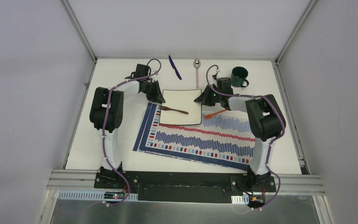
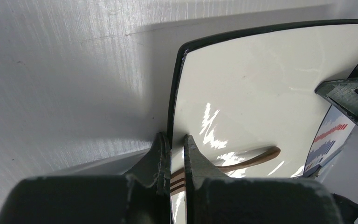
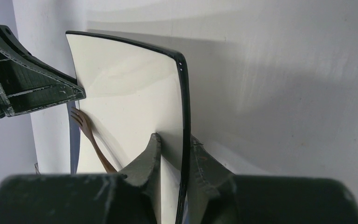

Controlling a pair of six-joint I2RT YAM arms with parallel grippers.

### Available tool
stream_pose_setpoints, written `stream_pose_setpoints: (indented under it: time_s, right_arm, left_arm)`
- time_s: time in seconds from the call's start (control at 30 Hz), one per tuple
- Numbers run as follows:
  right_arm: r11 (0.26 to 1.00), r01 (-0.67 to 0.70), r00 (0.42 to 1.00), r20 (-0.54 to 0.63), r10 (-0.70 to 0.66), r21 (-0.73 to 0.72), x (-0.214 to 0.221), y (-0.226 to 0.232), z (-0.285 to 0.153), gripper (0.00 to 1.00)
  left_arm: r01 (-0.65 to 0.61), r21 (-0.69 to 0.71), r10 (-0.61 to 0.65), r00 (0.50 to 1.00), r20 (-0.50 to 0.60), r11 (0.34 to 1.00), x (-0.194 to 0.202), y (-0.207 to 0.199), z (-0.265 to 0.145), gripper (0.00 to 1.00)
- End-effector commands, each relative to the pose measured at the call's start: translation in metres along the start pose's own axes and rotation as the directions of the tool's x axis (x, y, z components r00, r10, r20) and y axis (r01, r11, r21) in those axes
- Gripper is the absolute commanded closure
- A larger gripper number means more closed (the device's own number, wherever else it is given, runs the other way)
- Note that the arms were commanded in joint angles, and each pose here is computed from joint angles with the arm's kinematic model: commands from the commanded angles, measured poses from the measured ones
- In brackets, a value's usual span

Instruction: Set the dinner table for one person

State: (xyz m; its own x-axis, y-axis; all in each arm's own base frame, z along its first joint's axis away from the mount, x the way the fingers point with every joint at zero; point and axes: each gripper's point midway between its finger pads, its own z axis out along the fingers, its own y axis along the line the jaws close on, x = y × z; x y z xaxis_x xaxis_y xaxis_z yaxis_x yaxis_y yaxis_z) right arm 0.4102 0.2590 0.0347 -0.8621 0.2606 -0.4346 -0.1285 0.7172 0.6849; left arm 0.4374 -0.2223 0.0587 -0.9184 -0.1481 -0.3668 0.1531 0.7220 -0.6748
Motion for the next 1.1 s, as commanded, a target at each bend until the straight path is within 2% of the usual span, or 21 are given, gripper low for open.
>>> stream_pose_setpoints:
  time_s: [0.0, 0.6, 0.83, 1.07]
  right_arm:
    - [0.962, 0.148, 0.879, -0.415, -0.235, -0.231, 0.164, 0.07, -0.001, 1.0]
    - [0.959, 0.143, 0.873, -0.424, -0.239, -0.247, 0.179, 0.08, 0.015, 1.0]
    - [0.958, 0.123, 0.871, -0.434, -0.229, -0.26, 0.181, 0.081, 0.022, 1.0]
    - [0.957, 0.119, 0.866, -0.443, -0.231, -0.266, 0.185, 0.082, 0.022, 1.0]
  left_arm:
    - [-0.215, 0.364, 0.227, 0.974, 0.009, 0.906, 0.014, -0.153, 0.0, 1.0]
    - [-0.246, 0.363, 0.262, 0.965, 0.006, 0.899, 0.012, -0.162, 0.009, 1.0]
    - [-0.224, 0.471, 0.254, 0.967, -0.002, 0.854, 0.016, -0.172, 0.015, 1.0]
    - [-0.151, 0.556, 0.205, 0.978, -0.036, 0.817, 0.028, -0.163, 0.026, 1.0]
